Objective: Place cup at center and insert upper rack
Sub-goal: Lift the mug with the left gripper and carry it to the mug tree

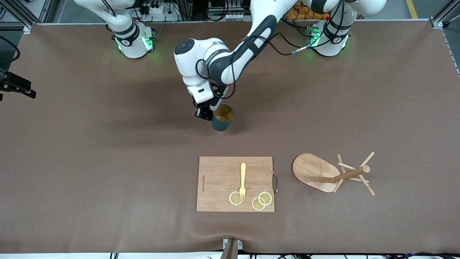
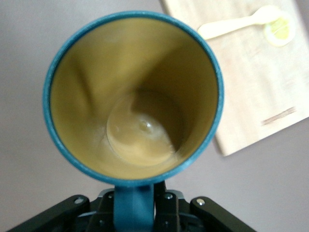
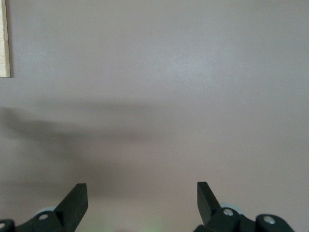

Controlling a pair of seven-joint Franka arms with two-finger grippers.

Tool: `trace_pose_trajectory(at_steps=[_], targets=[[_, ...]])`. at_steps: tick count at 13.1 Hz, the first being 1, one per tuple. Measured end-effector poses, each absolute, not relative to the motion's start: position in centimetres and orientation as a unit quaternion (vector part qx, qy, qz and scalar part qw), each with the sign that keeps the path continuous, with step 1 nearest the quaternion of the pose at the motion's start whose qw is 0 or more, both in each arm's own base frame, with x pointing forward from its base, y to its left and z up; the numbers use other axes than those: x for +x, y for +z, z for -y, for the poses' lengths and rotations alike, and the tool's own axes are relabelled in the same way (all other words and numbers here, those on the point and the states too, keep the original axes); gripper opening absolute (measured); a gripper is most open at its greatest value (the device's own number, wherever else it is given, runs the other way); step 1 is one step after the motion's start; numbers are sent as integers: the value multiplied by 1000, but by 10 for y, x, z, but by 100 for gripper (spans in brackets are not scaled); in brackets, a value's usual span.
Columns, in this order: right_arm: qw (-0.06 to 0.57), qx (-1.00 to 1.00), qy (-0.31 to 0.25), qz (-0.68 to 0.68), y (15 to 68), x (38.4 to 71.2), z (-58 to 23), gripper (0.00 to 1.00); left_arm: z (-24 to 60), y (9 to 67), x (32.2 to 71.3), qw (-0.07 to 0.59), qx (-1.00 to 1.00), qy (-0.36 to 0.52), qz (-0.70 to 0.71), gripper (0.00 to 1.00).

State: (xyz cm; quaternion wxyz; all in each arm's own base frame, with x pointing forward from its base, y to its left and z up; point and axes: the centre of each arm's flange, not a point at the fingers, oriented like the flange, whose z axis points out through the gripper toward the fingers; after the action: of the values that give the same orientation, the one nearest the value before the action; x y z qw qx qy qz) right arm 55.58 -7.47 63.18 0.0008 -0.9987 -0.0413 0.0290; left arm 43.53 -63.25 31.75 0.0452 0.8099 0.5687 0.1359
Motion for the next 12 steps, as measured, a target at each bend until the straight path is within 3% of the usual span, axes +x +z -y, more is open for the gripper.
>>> trace_pose_trajectory(at_steps=[8, 12], targets=[[1, -999, 29, 42, 632, 556, 74, 100, 512, 516, 541, 164, 761, 7, -628, 22], [3, -999, 29, 45, 632, 556, 70, 100, 429, 564, 584, 200, 750, -55, -628, 22]])
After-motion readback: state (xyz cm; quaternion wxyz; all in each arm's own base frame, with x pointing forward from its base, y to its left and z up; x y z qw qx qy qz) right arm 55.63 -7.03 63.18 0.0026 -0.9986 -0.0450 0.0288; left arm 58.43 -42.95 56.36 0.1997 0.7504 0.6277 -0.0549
